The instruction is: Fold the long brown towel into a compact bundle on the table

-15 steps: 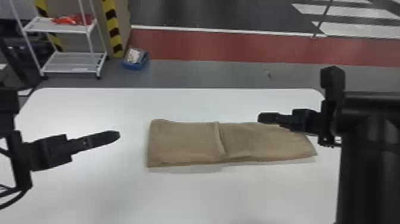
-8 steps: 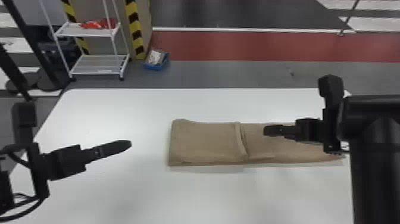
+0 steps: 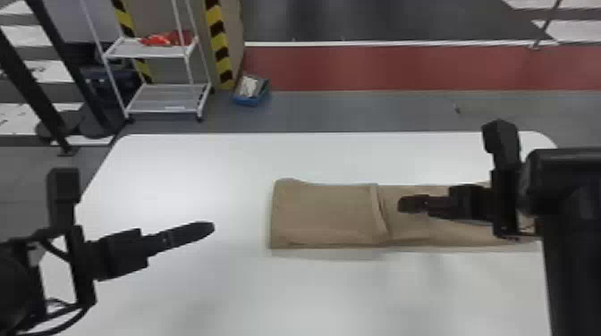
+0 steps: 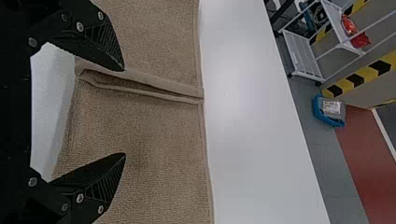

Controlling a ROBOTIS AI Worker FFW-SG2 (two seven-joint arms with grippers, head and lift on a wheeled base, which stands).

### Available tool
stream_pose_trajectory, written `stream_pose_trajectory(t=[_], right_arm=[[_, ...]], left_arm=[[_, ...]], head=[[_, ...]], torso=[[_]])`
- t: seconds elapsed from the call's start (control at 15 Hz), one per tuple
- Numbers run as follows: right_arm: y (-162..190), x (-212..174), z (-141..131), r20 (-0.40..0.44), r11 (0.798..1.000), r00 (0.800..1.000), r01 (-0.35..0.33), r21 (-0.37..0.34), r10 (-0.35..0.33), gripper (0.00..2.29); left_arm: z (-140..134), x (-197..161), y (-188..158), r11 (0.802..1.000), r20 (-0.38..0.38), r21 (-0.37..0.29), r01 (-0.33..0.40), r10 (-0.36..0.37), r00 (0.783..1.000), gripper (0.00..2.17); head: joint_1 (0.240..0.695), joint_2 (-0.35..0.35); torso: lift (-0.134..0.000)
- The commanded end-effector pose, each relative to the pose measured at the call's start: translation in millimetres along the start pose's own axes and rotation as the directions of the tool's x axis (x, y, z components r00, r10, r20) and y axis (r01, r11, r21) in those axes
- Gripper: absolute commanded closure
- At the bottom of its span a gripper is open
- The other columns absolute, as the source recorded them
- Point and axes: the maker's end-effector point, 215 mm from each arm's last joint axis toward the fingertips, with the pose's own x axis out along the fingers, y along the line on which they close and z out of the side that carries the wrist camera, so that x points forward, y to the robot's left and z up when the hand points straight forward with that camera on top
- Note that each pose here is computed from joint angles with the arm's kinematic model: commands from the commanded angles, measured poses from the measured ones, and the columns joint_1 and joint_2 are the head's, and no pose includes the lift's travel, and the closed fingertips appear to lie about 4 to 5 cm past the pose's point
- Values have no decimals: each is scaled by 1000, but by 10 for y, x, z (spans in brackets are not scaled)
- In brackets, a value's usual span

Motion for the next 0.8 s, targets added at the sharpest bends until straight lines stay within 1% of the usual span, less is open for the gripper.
stream_pose_trajectory(t=[0.0, 0.13, 0.33, 0.6, 0.73], right_arm=[[106, 71, -112, -15, 997, 998, -66, 33, 66, 272], [164, 59, -105, -3, 993, 994, -107, 50, 108, 272], [175, 31, -64, 11, 990, 992, -126, 61, 125, 272], [218, 30, -66, 17, 985, 988, -155, 73, 155, 269], [210, 41, -80, 13, 985, 988, -154, 76, 153, 269]], left_arm=[[-47, -2, 12, 1000, -6, -6, -2, 2, 1000, 66], [-55, -3, 23, 1000, -7, -7, -6, 6, 1000, 66], [-20, -69, 11, 1000, 12, 0, -13, 13, 1000, 76], [-85, -80, 10, 1000, 6, -4, -15, 15, 1000, 76], [-132, -92, 29, 1000, 1, -10, -18, 18, 1000, 76]], head=[[695, 47], [695, 58], [695, 67], [695, 72], [695, 74]], torso=[[-125], [-125], [-125], [-125], [-125]])
